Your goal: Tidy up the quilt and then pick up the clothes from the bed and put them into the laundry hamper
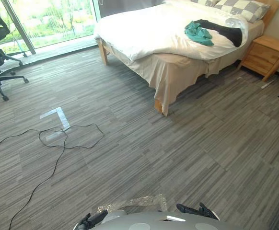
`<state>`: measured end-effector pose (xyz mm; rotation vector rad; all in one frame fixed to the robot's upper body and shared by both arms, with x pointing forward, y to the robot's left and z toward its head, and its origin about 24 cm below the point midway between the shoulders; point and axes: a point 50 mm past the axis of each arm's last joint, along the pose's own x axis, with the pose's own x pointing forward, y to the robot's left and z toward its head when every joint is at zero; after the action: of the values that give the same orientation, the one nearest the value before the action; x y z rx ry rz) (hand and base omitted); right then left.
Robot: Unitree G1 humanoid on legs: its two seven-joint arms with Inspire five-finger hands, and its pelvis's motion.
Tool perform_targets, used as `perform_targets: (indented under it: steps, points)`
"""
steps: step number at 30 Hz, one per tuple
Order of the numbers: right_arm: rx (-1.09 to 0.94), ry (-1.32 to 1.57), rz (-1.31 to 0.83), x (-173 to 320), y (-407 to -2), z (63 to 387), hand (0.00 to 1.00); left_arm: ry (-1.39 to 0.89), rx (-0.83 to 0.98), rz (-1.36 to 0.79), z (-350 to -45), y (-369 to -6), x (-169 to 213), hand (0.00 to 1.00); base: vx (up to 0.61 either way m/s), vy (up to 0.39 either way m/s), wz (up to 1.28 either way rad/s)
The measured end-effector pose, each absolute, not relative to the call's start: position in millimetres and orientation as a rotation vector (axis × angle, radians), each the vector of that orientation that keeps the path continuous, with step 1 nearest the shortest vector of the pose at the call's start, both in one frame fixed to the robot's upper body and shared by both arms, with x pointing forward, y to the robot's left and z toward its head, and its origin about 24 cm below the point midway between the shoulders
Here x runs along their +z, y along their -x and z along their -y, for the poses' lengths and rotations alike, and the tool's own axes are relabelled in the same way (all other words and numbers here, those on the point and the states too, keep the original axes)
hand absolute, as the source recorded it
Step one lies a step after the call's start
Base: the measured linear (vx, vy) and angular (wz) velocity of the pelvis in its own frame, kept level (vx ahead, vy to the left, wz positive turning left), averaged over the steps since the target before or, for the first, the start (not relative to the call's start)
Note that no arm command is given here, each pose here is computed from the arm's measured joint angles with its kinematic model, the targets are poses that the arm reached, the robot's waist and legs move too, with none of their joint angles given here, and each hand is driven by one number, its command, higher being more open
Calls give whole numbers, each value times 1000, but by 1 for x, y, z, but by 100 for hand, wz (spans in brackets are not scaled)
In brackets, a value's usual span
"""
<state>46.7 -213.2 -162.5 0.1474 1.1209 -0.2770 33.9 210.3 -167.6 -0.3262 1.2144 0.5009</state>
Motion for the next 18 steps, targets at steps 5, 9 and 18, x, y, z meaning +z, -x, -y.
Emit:
perform_targets:
  steps: [5, 9, 18]
  points:
    - [-285, -163, -1125, -163, -46, 212, 100, 352, 488, -1206, -210, -36, -167, 100, 131, 111, -3]
    - [-297, -178, -1124, -163, -47, 212, 100, 373, 429, -1182, -209, -41, -167, 100, 97, 64, -12]
    - [-321, -212, -1132, -164, -48, 212, 100, 282, 332, -1223, -209, -47, -167, 100, -19, -2, -3]
